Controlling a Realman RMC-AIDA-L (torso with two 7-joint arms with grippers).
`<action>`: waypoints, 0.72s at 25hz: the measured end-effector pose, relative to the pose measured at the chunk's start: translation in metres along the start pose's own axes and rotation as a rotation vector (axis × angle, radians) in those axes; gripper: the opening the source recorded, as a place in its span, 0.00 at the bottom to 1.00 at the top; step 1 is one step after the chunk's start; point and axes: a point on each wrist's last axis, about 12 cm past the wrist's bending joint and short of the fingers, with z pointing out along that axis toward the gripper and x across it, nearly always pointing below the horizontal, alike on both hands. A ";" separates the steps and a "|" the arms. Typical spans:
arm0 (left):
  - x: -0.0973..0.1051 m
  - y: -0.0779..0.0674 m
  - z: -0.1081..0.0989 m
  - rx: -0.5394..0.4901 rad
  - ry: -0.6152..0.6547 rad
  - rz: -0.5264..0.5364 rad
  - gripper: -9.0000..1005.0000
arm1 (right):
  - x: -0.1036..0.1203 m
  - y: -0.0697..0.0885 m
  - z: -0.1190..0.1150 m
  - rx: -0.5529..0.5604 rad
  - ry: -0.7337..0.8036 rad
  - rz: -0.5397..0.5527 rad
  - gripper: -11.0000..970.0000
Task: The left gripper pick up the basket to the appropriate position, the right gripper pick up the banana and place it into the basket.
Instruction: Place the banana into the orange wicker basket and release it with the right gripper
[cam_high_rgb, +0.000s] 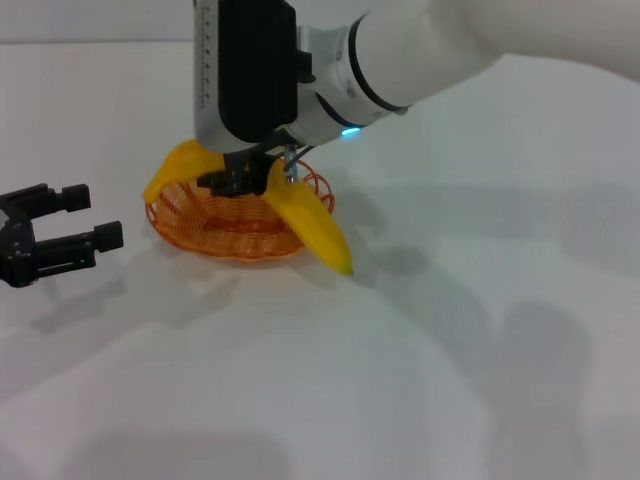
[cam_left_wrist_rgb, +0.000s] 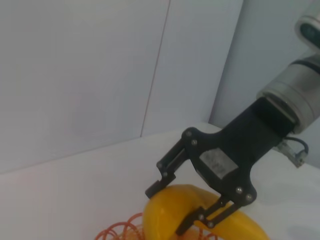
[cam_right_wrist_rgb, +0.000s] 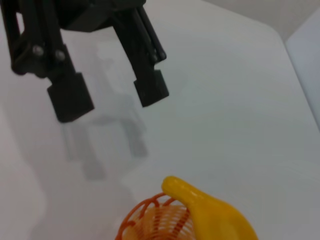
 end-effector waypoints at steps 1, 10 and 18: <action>0.000 0.000 0.000 0.001 0.003 0.000 0.80 | -0.002 -0.001 0.000 0.002 0.000 -0.010 0.51; -0.001 0.000 0.002 0.002 0.007 0.003 0.80 | -0.018 0.001 0.003 0.000 0.026 -0.065 0.51; -0.001 0.002 0.006 0.010 0.002 -0.007 0.80 | -0.021 0.003 0.008 0.022 0.048 -0.095 0.55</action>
